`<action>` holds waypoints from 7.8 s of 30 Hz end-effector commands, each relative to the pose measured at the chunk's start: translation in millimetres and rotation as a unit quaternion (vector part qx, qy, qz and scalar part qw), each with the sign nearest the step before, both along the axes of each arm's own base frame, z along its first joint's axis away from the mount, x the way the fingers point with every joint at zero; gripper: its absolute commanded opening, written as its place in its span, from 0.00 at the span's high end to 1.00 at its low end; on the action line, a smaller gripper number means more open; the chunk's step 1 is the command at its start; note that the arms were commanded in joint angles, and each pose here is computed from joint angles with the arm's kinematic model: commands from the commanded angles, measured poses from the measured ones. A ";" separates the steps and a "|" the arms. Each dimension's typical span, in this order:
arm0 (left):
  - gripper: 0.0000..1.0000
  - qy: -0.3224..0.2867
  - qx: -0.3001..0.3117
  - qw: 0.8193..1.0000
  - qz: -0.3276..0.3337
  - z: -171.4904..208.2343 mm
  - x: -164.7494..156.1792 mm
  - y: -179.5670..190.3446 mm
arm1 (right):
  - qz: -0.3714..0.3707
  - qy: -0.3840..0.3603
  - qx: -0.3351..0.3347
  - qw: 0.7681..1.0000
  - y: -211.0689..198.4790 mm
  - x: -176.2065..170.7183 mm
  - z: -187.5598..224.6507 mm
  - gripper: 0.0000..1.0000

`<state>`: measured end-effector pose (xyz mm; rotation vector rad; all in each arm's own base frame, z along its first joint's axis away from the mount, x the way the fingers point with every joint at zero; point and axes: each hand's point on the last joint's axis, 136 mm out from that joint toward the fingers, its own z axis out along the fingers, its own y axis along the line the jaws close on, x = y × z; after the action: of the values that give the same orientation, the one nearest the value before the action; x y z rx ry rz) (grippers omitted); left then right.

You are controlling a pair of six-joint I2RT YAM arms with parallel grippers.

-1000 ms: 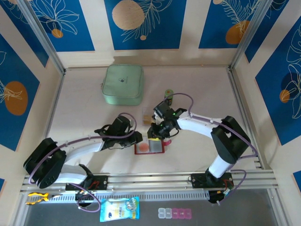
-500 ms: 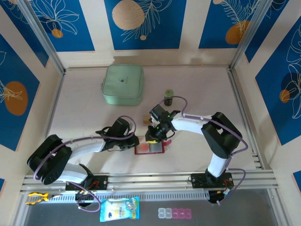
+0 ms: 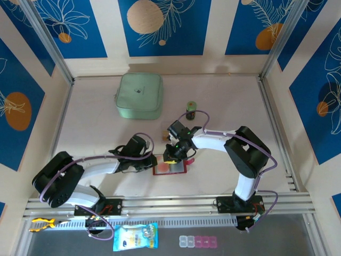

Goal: Take the credit cards out of the card holder

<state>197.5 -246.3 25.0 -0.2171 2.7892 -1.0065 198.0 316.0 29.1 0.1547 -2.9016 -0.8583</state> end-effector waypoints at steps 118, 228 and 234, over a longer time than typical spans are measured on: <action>0.94 0.023 0.000 0.999 -0.040 7.9 -3.2 -10.7 | 0.013 -0.038 -0.061 0.997 -18.5 -8.8 15.2 0.75; 0.99 0.050 0.014 0.997 -0.051 -17.5 -13.4 -11.4 | -0.004 -0.021 -0.086 0.996 -42.1 -10.2 26.6 0.87; 0.99 0.050 0.012 0.997 -0.049 -16.5 -12.5 -12.4 | -0.007 -0.023 -0.096 0.995 -46.5 -10.3 28.2 0.90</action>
<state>197.2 -267.6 26.0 -0.1176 2.8541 -1.0709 187.8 269.7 52.5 0.1549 -3.0074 -0.6040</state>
